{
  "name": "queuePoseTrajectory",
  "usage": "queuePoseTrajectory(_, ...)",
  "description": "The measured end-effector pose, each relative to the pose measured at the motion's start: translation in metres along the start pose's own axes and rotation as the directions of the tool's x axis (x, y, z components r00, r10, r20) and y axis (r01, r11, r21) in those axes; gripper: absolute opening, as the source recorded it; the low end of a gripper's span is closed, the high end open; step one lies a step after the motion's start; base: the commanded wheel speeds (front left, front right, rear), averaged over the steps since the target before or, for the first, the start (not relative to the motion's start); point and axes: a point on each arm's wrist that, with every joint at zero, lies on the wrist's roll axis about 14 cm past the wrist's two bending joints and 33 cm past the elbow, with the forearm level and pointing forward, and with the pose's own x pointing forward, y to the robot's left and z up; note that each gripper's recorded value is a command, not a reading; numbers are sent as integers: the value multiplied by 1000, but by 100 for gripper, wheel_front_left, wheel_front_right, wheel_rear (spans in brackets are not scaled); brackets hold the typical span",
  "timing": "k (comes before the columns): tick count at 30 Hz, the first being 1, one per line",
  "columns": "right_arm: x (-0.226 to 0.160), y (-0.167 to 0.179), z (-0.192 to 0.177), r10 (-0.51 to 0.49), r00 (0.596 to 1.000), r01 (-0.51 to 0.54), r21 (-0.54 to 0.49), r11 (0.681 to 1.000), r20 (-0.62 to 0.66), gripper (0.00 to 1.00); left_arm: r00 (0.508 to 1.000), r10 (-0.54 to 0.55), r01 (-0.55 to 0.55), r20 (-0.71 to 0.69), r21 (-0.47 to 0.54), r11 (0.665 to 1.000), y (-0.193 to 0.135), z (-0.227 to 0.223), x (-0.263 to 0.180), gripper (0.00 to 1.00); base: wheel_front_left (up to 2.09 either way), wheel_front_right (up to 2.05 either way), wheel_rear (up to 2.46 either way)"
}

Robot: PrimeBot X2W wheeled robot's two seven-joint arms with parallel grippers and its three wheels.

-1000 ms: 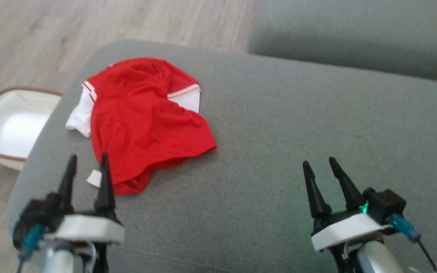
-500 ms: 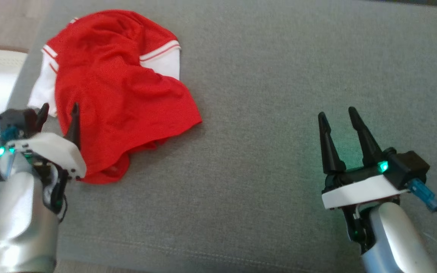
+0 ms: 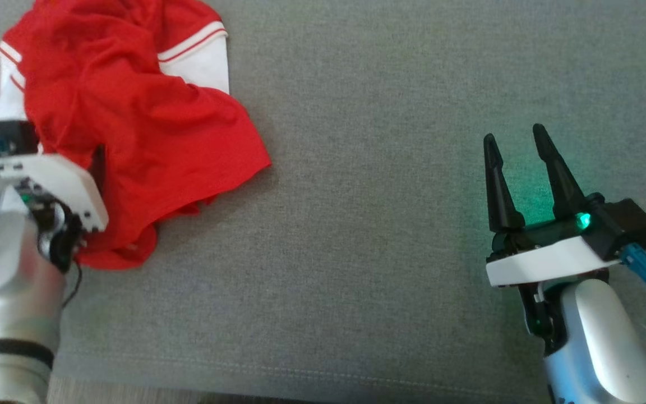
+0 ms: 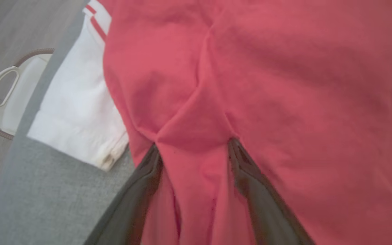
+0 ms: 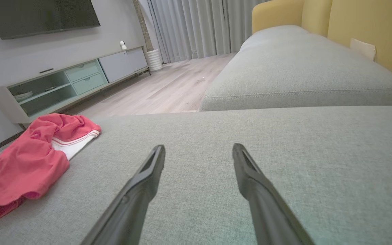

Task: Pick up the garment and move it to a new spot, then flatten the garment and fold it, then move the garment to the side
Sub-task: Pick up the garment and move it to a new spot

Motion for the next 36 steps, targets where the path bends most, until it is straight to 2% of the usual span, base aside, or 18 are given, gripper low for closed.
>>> queuePoseTrajectory(6, 0, -10, -5, -22, 1000, 22, -6, 1000, -11, 100, 997, -25, 23, -79, -26, 999, -3, -1, 15, 100, 0, 0, 0)
queuePoseTrajectory(7, -1, -11, -5, -25, 1000, 25, -6, 1000, -11, 100, 996, -29, 25, -85, -37, 999, -3, -1, 16, 91, 0, 0, 0)
queuePoseTrajectory(8, -1, -11, -4, -27, 1000, 27, -7, 1000, -10, 100, 996, -30, 26, -86, -51, 998, -3, -2, 16, 13, 0, 0, 0)
queuePoseTrajectory(9, -2, -12, -3, -29, 1000, 29, -9, 1000, -8, 100, 996, -33, 28, -85, -58, 998, -3, -1, 16, 0, 0, 0, 0)
queuePoseTrajectory(16, -7, -13, 7, -38, 999, 38, -11, 999, 13, 100, 998, -55, 55, 5, -70, 996, -10, 10, 9, 0, 0, 0, 0)
queuePoseTrajectory(21, -14, -10, 21, -41, 998, 41, -3, 999, 47, 100, 974, -109, 121, 198, -48, 992, -28, 42, -5, 0, 0, 0, 0)
queuePoseTrajectory(24, -19, -10, 30, -46, 996, 47, -1, 999, 71, 100, 919, -162, 183, 358, -26, 983, -46, 83, -19, 0, 0, 0, 0)
queuePoseTrajectory(28, -29, -12, 39, -64, 994, 63, 5, 998, 93, 100, 823, -238, 268, 516, 17, 963, -74, 129, -42, 0, 0, 0, 0)
queuePoseTrajectory(36, -47, -23, 49, -109, 987, 108, 13, 994, 120, 100, 603, -409, 429, 685, 153, 890, -150, 192, -91, 0, 0, 0, 0)
